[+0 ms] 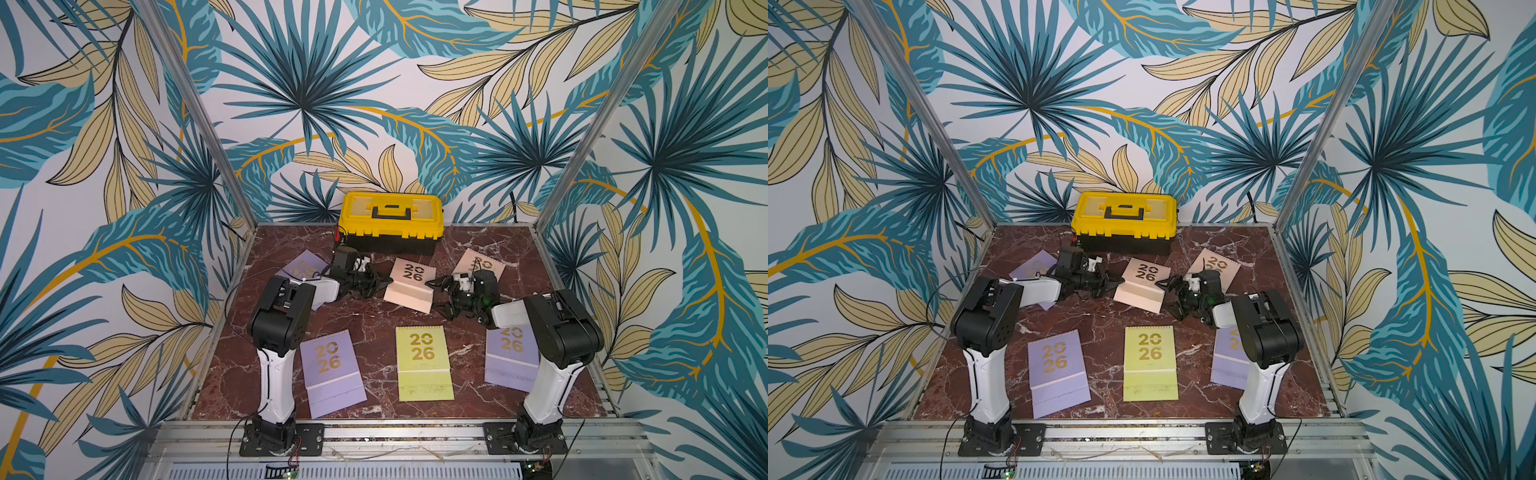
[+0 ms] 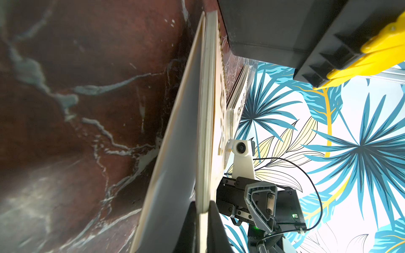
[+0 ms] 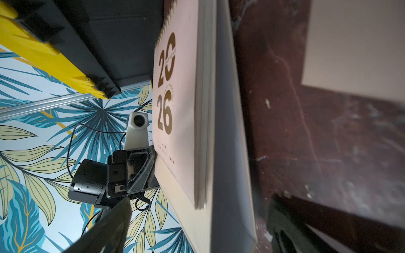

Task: Stack the calendars
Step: Pick up the calendar at the center of the board.

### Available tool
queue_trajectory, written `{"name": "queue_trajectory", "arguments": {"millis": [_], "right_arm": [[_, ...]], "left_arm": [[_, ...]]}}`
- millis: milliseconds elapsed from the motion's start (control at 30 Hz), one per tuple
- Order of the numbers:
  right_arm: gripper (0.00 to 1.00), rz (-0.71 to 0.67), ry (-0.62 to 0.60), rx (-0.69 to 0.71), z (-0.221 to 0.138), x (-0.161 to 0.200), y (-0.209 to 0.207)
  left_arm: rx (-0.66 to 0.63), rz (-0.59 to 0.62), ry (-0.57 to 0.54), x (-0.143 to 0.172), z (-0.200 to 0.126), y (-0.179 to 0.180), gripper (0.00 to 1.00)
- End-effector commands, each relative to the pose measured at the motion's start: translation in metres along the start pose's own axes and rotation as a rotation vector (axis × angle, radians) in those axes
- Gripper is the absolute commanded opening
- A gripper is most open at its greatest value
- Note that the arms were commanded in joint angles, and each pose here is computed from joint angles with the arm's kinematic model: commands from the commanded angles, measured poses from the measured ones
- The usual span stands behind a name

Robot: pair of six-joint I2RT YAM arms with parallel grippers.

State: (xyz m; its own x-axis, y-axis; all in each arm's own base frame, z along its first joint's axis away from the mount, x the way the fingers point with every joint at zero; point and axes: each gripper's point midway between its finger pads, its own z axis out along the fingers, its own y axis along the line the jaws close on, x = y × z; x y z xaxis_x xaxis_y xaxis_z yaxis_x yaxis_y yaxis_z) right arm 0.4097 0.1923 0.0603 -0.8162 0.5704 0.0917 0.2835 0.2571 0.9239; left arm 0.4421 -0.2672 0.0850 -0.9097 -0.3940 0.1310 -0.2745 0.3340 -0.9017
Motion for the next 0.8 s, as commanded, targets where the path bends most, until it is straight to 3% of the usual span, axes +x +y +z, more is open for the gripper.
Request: {"name": "queue_trajectory", "arguments": {"millis": [0,400,767], "right_arm": [[0.96,0.057,0.011,-0.018,0.011,-0.001,-0.013],[0.89,0.004,-0.002,-0.120,0.014,-0.008,0.009],[0.58,-0.001,-0.026,-0.156,0.016,-0.013,0.007]], "left_arm": [[0.027,0.007,0.007,-0.003,-0.003,-0.016,0.00],[0.009,-0.004,0.023,0.000,0.000,-0.002,0.00],[0.005,-0.001,0.031,0.000,0.001,0.002,0.21]]}}
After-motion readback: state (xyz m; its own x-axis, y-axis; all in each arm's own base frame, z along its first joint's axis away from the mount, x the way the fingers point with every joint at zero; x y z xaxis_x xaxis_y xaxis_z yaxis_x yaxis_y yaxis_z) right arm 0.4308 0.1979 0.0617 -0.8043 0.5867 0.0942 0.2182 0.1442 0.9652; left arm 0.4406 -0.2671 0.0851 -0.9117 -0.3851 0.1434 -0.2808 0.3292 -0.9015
